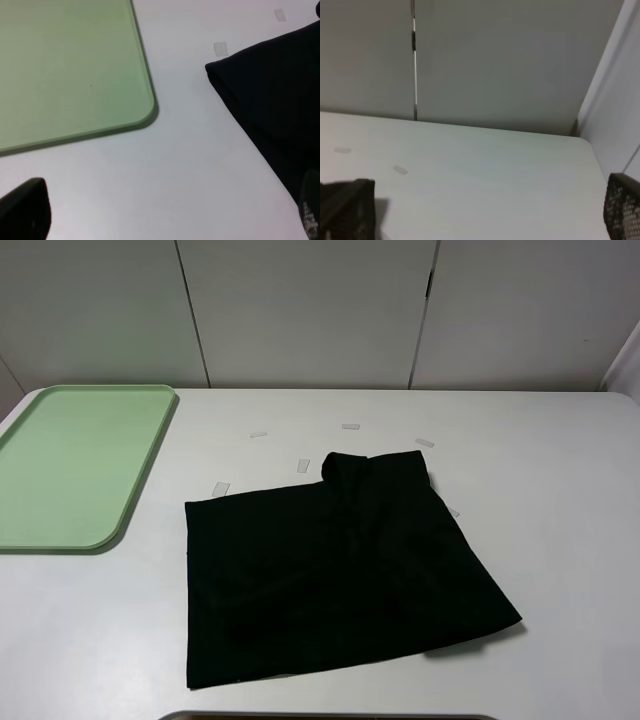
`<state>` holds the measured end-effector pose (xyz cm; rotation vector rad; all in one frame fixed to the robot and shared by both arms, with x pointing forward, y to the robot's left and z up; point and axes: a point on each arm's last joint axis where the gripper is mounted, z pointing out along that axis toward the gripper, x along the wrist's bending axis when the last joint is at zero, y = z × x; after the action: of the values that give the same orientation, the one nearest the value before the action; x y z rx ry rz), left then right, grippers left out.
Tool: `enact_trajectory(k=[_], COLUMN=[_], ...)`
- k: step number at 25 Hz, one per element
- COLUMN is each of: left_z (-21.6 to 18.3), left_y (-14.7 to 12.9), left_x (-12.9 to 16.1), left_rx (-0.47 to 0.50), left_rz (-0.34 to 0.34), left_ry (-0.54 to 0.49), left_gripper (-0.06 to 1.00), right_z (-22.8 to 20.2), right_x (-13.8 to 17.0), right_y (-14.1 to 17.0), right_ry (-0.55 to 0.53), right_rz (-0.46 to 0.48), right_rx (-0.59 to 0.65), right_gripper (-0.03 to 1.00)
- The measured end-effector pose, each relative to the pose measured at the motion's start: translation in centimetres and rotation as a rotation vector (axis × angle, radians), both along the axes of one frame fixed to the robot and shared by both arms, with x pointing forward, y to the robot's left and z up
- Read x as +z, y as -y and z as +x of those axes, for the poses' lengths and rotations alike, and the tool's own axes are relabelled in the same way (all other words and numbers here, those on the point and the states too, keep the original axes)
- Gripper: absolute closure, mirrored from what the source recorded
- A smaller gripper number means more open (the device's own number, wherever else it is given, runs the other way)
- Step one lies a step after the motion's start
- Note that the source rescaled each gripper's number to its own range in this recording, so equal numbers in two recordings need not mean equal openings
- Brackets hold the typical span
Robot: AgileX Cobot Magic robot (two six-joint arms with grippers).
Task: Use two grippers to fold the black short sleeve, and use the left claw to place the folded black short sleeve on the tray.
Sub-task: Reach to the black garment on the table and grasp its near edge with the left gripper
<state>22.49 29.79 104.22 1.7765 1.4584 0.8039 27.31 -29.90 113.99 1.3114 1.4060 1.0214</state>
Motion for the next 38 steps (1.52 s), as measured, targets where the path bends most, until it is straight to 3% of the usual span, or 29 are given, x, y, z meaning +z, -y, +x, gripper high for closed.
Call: enact_trajectory(k=[3, 8, 22, 38], left_z=[0.0, 0.0, 0.0, 0.0], left_y=[0.0, 0.0, 0.0, 0.0], left_x=[0.0, 0.0, 0.0, 0.0], left_rx=[0.0, 0.0, 0.0, 0.0], left_rz=[0.0, 0.0, 0.0, 0.0], left_ry=[0.0, 0.0, 0.0, 0.0], left_gripper=[-0.06, -0.06, -0.06, -0.06], right_z=[-3.5, -4.8, -4.6, -3.7], right_x=[-2.4, -3.8, -8.3, -8.7], right_y=[-0.1, -0.2, 0.6, 0.7], right_ry=[0.068, 0.086, -0.26, -0.216], right_rz=[-0.017, 0.0, 0.063, 0.059], right_rx=[0.008, 0.031, 0.053, 0.143], right_gripper=[-0.03, -0.03, -0.03, -0.03])
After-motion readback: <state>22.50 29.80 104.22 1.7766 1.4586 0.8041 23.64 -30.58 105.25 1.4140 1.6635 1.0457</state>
